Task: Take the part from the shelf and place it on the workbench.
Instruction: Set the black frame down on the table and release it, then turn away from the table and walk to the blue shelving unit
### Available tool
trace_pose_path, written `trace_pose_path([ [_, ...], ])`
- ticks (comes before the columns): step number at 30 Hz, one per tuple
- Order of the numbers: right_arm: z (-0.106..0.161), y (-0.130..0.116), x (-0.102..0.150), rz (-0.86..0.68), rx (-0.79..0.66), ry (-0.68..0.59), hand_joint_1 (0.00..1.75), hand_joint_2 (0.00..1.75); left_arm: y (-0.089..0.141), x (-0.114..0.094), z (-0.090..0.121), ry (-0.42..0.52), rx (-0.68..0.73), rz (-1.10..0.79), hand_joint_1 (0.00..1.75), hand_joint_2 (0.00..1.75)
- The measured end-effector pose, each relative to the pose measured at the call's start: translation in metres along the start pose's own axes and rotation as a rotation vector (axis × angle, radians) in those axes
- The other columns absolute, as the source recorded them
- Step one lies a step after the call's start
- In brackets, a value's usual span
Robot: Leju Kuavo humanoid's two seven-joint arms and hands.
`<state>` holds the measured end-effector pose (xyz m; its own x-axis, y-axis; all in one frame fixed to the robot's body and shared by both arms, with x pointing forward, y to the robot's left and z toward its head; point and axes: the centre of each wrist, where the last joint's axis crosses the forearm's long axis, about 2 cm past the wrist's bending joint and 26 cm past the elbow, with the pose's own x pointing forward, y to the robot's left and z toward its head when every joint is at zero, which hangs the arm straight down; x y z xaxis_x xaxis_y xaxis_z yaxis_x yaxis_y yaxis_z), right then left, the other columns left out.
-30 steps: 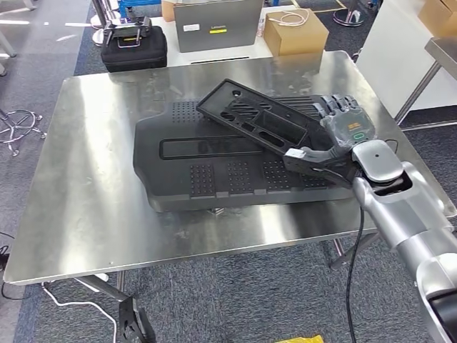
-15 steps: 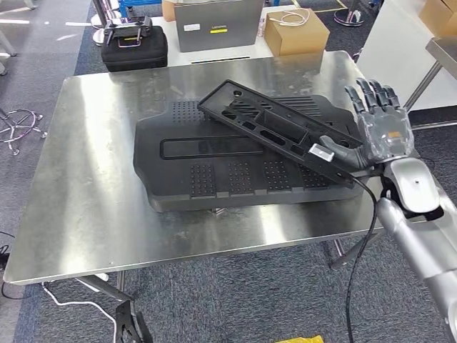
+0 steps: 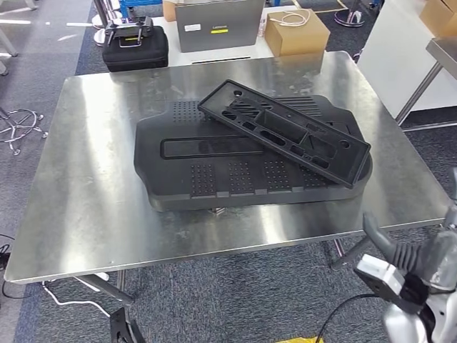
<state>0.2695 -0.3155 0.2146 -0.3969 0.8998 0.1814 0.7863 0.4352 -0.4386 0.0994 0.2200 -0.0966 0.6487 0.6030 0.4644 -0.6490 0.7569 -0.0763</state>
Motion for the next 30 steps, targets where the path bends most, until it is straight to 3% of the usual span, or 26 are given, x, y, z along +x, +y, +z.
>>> trace_pose_path([
  [13,0.054,-0.051,0.028,-0.015,-0.107,0.131,0.00,1.75,0.010,-0.005,0.001,0.001,0.079,0.015,0.00,0.00],
  [30,0.083,-0.065,0.031,0.006,-0.078,0.263,0.00,1.75,0.019,-0.010,0.002,0.014,0.113,0.026,0.00,0.00],
])
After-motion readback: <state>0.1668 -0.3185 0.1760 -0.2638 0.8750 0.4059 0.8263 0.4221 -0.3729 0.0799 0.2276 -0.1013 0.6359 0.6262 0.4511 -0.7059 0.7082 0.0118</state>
